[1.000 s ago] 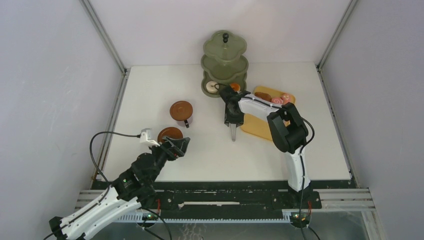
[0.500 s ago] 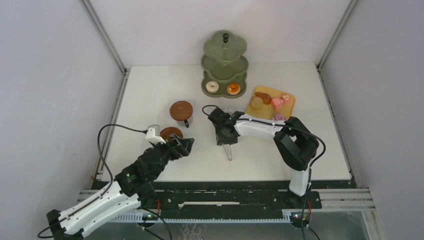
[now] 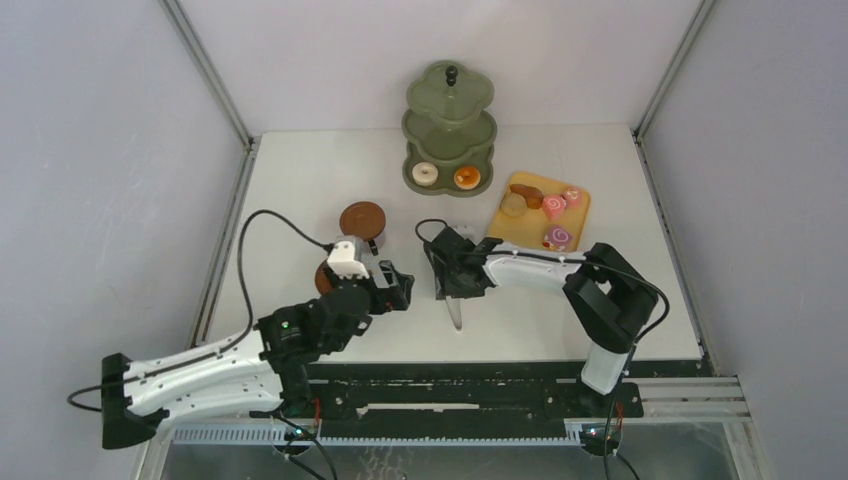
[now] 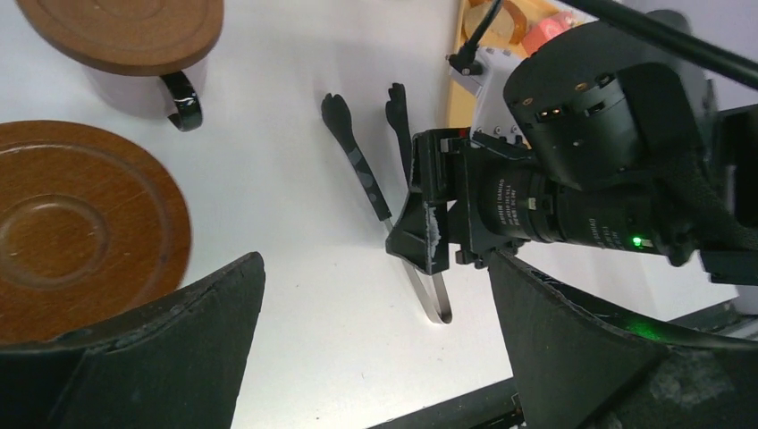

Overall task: Serve the afternoon tea
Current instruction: Adjust the clamp at the center of the board.

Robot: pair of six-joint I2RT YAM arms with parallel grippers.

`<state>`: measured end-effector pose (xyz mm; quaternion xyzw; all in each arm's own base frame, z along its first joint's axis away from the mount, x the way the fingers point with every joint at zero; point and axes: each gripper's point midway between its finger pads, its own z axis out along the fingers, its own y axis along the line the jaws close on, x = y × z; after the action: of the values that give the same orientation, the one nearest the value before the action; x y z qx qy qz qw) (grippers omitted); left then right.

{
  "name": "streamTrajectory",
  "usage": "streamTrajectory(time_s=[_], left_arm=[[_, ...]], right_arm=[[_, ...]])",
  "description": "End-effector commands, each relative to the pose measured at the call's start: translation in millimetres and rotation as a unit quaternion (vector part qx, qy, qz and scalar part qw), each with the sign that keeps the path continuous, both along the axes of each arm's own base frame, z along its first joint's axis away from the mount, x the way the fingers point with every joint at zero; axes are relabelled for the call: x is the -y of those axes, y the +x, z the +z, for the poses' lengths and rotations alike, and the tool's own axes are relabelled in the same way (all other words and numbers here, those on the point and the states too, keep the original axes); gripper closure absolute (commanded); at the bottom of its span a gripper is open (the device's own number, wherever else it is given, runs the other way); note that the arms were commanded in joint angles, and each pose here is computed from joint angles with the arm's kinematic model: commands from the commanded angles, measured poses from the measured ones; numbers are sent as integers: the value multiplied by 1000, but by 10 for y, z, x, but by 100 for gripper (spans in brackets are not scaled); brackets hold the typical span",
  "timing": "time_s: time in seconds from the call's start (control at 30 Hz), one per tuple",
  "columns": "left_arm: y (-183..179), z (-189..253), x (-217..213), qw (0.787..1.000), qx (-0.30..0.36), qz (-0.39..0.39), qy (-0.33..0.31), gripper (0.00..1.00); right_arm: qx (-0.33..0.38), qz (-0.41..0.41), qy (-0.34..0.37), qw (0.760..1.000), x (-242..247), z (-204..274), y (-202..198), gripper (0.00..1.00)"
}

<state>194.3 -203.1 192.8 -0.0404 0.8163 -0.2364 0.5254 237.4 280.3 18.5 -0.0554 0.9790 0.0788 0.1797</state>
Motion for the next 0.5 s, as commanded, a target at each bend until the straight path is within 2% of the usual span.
streamTrajectory(time_s=[0.0,0.27,0.47], left_arm=[[28,162,163,1000,9,18,14,0],[84,-47,477,999,-16,23,37,0],[190,-194,713,996,-23,26,85,0]], right_arm=[[44,-18,53,997,-16,364,62,33],[63,-39,76,994,245,497,66,35],[62,-49,88,993,290,453,167,43]])
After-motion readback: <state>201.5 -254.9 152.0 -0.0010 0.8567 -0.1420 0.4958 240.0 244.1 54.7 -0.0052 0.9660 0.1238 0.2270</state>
